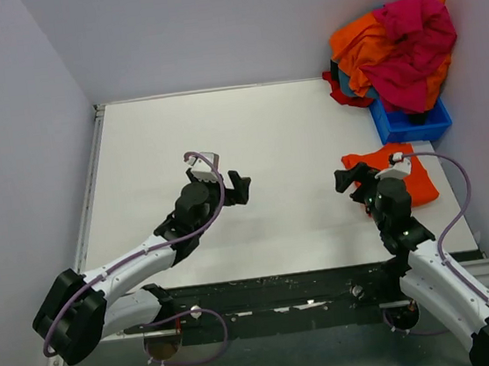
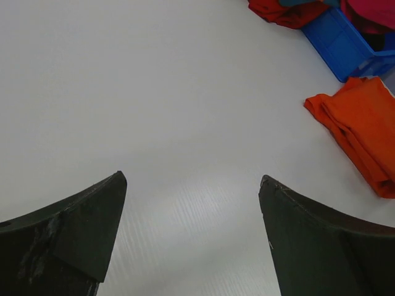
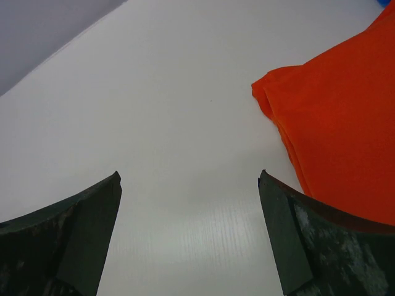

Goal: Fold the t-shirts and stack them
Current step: Grab crumpled tshirt from bin with the right arm

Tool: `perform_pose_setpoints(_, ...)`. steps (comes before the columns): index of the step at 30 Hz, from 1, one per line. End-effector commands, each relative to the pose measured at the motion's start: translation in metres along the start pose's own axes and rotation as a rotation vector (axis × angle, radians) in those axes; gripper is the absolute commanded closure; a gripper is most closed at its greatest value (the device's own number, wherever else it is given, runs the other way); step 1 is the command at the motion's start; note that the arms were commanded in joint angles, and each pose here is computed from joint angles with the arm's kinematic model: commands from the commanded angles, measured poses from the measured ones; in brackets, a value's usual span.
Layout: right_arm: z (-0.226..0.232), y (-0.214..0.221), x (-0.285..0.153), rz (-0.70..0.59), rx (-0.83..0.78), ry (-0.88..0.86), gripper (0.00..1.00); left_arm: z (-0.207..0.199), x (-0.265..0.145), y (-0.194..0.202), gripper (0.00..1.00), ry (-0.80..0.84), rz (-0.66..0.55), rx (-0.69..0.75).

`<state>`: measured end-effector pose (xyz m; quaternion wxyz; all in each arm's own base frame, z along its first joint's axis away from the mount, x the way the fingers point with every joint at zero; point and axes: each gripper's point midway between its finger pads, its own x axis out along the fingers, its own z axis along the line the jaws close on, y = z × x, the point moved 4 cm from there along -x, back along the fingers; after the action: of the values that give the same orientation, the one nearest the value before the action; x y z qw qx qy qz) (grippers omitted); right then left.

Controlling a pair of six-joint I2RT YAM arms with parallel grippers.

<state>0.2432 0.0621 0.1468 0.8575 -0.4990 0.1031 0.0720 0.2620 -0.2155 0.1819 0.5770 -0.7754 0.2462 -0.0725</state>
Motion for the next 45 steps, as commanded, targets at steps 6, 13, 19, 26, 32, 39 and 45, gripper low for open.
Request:
perform_pose_setpoints(6, 0.000, -0.006, -0.003, -0.033, -0.015, -0.002, 0.00, -0.008, -0.008, -0.020, 0.01, 0.044, -0.069, 0.000)
perform_pose_setpoints(13, -0.007, -0.017, 0.002, -0.030, -0.025, 0.121, 0.02, -0.011, -0.013, -0.019, 0.01, 0.101, -0.098, 0.023)
perform_pose_setpoints(19, 0.002, -0.093, 0.024, -0.113, -0.018, 0.286, 0.00, -0.013, -0.012, -0.018, 0.01, 0.111, -0.094, 0.023)
perform_pose_setpoints(26, -0.016, -0.169, 0.082, -0.118, 0.087, 0.404, 0.00, -0.014, -0.011, -0.017, 0.01, 0.116, -0.080, 0.024)
perform_pose_setpoints(32, -0.043, -0.229, 0.135, -0.143, 0.151, 0.447, 0.00, -0.016, -0.012, -0.018, 0.01, 0.126, -0.085, 0.018)
perform_pose_setpoints(39, -0.083, -0.268, 0.204, -0.152, 0.241, 0.431, 0.00, -0.019, -0.010, -0.018, 0.01, 0.140, -0.068, 0.014)
perform_pose_setpoints(45, -0.105, -0.287, 0.253, -0.183, 0.225, 0.448, 0.00, -0.021, -0.011, -0.017, 0.01, 0.151, -0.069, -0.004)
